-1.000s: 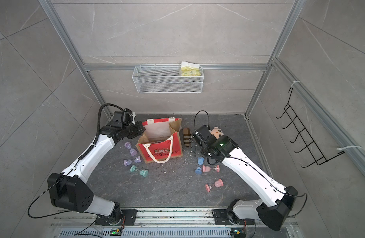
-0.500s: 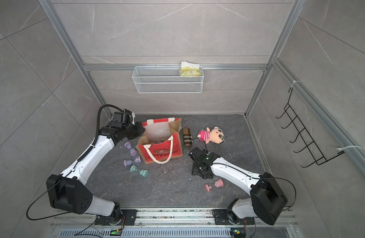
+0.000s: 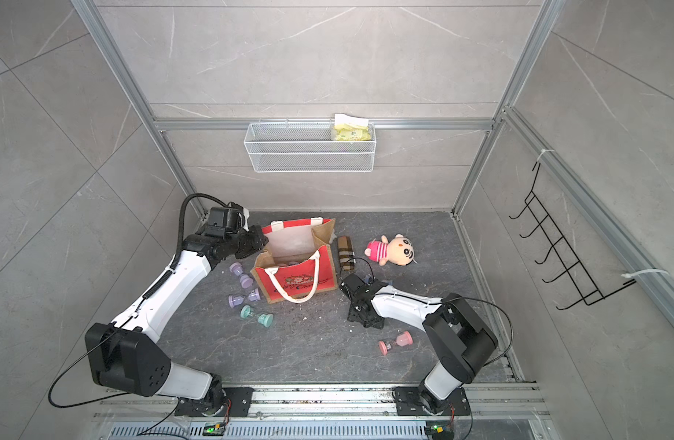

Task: Put the hourglass into the canvas bag
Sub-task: Pick up the hourglass from the center of the board.

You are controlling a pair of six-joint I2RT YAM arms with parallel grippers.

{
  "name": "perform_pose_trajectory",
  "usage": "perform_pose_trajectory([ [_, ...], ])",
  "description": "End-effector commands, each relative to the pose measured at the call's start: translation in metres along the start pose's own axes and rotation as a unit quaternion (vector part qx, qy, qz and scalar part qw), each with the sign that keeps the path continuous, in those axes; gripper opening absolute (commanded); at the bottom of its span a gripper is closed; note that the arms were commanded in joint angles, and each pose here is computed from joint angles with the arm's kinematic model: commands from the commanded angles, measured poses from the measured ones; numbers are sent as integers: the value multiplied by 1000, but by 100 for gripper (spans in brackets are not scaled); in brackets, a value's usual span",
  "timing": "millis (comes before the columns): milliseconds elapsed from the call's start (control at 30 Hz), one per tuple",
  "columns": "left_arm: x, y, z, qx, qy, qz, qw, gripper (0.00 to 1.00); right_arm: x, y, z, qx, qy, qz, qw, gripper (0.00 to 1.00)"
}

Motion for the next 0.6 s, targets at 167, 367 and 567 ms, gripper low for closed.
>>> perform_pose_trajectory([
  [167, 6, -14, -10, -12, 16, -8, 1000, 0, 5, 10, 8, -5, -3, 0, 1000, 64],
  [367, 6, -14, -10, -14, 14, -8, 1000, 0, 0, 16, 2, -15, -10, 7, 1000, 60],
  [567, 7, -17, -11, -15, 15, -10, 1000, 0, -5, 15, -6, -20, -15, 18, 1000, 57],
])
Point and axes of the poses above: each gripper's point midway between its finger pads, its own y axis out along the fingers, its own z axis along the line the jaws close on, x = y × z, the point moved 4 cm from there along -y, back along the fingers, and after that the axes turned 15 degrees about y, right-handed, at the moved point
